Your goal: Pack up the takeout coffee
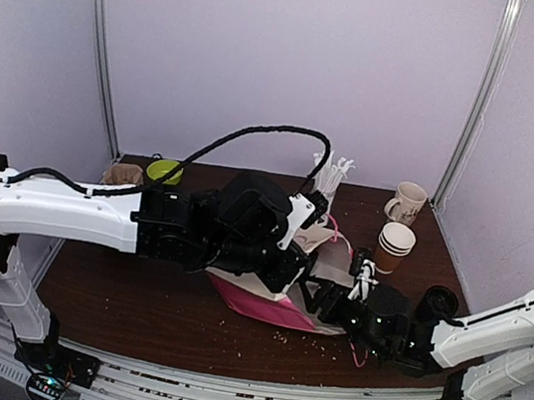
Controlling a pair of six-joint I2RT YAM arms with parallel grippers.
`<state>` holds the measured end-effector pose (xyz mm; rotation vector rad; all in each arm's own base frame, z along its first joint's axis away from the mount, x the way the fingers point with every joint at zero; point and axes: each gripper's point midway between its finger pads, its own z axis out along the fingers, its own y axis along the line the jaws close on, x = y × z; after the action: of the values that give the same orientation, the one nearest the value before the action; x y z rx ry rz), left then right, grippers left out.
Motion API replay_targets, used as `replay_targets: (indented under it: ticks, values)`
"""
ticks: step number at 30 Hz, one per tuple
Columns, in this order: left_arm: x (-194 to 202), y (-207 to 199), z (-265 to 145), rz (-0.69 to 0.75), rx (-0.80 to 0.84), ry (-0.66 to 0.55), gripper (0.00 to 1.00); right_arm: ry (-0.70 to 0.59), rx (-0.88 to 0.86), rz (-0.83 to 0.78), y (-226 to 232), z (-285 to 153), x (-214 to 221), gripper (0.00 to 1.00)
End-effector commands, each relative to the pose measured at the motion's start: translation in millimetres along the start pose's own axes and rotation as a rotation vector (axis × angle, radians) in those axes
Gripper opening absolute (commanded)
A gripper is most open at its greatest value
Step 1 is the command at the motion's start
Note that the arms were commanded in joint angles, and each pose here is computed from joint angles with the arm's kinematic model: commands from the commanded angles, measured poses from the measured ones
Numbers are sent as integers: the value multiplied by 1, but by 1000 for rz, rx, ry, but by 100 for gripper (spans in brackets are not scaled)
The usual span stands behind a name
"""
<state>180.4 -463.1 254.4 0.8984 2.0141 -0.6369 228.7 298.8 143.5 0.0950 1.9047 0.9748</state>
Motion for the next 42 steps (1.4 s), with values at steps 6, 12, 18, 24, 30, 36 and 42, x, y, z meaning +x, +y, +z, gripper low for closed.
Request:
replay_targets:
  ticks: [6,12,18,24,30,36,42]
  values:
    - [-41,0,-5,-70,0,-127,0,35,-128,-194,20,-27,-3,70]
    - [-48,-5,-3,-59,20,-133,0,108,-154,-321,26,-25,14,68]
    - [-51,-13,-3,-41,57,-130,0,177,-142,-386,28,-14,33,68]
    - [-51,-23,-6,-30,118,-134,0,189,-38,-327,20,9,38,68]
    - [-50,-28,-9,-23,148,-131,0,36,107,-139,-5,17,7,69]
    - [-51,-29,-10,-24,158,-134,0,-102,159,-48,-15,19,-21,70]
    - [-56,-33,-12,-27,178,-149,0,-196,192,20,-18,24,-34,70]
